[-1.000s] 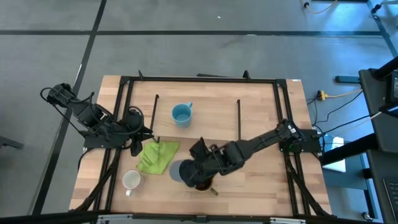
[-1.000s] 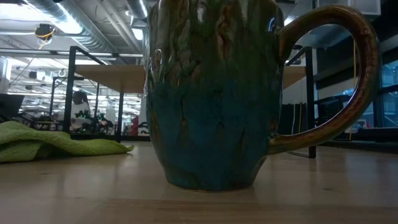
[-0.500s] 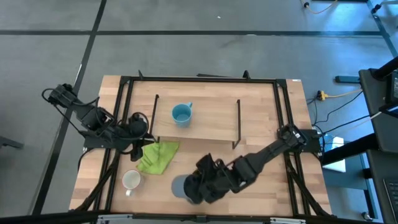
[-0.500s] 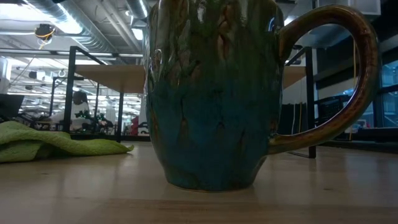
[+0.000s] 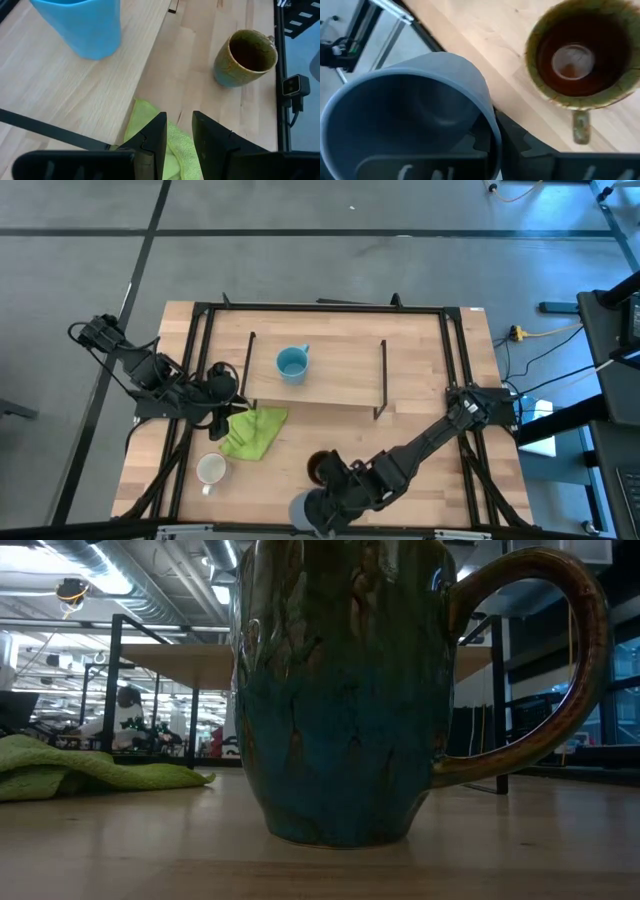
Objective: Stack small to large cups/mugs on shelf
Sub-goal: Put the gray mug on the shelf
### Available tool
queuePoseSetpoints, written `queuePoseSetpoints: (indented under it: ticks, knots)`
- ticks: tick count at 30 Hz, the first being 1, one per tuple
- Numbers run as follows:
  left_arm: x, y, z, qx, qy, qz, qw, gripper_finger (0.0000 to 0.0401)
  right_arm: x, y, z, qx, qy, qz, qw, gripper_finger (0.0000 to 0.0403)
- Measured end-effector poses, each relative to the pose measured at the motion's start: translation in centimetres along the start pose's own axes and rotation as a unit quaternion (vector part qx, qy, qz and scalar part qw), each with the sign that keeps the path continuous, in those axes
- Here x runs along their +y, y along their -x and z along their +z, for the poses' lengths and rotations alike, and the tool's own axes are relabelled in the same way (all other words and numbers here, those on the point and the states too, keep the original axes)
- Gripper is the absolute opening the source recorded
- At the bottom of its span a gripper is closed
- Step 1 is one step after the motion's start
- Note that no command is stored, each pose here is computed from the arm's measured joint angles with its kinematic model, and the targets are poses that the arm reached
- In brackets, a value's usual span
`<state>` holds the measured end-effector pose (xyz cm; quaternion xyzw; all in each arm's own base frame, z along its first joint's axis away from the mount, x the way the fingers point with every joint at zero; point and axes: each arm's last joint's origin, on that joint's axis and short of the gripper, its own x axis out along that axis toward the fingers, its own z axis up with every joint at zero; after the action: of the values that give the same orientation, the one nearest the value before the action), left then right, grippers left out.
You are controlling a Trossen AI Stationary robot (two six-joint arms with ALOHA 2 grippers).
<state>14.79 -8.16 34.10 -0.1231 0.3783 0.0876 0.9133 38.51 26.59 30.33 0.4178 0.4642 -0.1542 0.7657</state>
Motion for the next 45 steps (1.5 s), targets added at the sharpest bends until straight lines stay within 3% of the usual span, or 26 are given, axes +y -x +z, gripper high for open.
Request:
queuePoseSetpoints:
  ticks: [10,14,19,25,31,38,45]
  knots:
    - [0.0,0.0,0.0,-0.002,-0.011,-0.002,1.0,0.0086,-0.1,-1.0,-1.7,0.02,-0.01,-0.015,1.0,0.0014]
    - [0.0,0.0,0.0,-0.002,-0.016,-0.002,1.0,0.0086,0.4,-1.0,-1.4,-0.028,-0.005,0.006,1.0,0.0014]
    - [-0.2,0.0,0.2,-0.007,-0.02,-0.008,1.0,0.0086,1.1,-1.2,0.0,-0.051,0.003,0.043,0.998,0.0014]
    - [-0.2,0.0,0.3,-0.012,-0.017,-0.013,1.0,0.0086,0.0,-1.1,3.3,-0.119,0.011,-0.001,0.993,0.0014]
    - [-0.3,0.0,0.3,-0.015,-0.014,-0.016,1.0,0.0086,-0.4,-1.5,7.0,-0.151,0.039,-0.002,0.988,0.0014]
    - [-0.3,0.0,0.3,-0.015,-0.014,-0.016,1.0,0.0086,-1.5,-1.7,10.3,-0.16,0.062,-0.027,0.985,0.0014]
    - [-0.3,0.0,0.3,-0.016,-0.024,-0.015,0.999,0.0086,-2.4,-1.9,11.9,-0.126,0.075,-0.033,0.989,0.0014]
